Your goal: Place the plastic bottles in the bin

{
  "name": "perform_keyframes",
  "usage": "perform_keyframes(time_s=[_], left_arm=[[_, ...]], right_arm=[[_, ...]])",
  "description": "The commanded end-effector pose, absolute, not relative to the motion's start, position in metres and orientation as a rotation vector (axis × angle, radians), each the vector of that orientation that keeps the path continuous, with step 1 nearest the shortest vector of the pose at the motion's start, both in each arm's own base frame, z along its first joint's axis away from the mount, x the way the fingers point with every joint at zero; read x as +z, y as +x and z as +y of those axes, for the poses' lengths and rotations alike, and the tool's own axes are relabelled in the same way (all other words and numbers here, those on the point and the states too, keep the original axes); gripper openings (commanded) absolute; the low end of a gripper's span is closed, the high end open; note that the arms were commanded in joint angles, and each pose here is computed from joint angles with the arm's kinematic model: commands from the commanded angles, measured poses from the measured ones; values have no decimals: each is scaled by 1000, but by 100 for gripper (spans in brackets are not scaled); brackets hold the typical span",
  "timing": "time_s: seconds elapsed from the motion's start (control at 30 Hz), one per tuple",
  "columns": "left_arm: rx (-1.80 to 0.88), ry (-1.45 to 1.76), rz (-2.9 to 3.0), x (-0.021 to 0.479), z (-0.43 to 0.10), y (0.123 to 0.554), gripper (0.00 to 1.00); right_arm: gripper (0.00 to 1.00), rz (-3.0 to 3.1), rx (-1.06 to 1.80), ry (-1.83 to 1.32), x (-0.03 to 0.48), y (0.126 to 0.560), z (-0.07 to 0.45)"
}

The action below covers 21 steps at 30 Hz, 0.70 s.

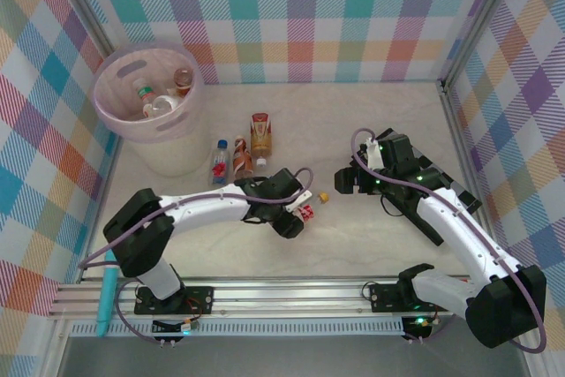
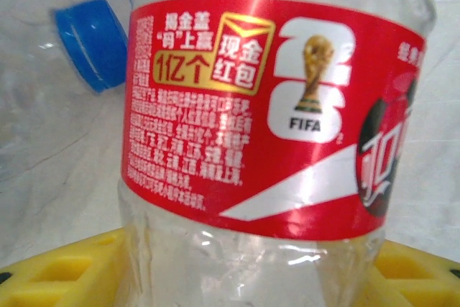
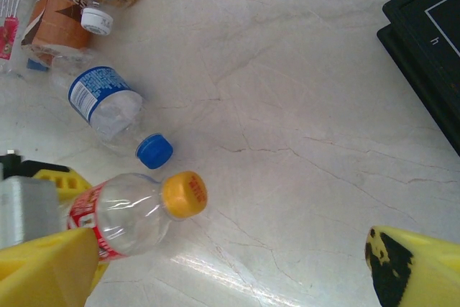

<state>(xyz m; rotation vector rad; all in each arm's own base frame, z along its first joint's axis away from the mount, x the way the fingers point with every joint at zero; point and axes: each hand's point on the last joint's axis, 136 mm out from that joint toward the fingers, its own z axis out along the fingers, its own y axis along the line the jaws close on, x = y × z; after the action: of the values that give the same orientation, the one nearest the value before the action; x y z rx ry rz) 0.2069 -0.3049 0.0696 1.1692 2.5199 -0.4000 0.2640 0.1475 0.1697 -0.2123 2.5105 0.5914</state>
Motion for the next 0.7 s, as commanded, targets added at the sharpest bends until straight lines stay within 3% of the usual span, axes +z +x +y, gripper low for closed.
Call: perform_keyframes(time_s=[0.0,0.5,0.67], left_arm=[[-407,1147,2495,94,-303,207,45],[-545,701,2377,245,-258,280,2],[-548,492,2296,298,-217,309,0]], right_arm=[[95,2493,603,-190,171,267,147],[95,2505,602,-194,163,267,148],[95,2507,609,-198,162,268,149]])
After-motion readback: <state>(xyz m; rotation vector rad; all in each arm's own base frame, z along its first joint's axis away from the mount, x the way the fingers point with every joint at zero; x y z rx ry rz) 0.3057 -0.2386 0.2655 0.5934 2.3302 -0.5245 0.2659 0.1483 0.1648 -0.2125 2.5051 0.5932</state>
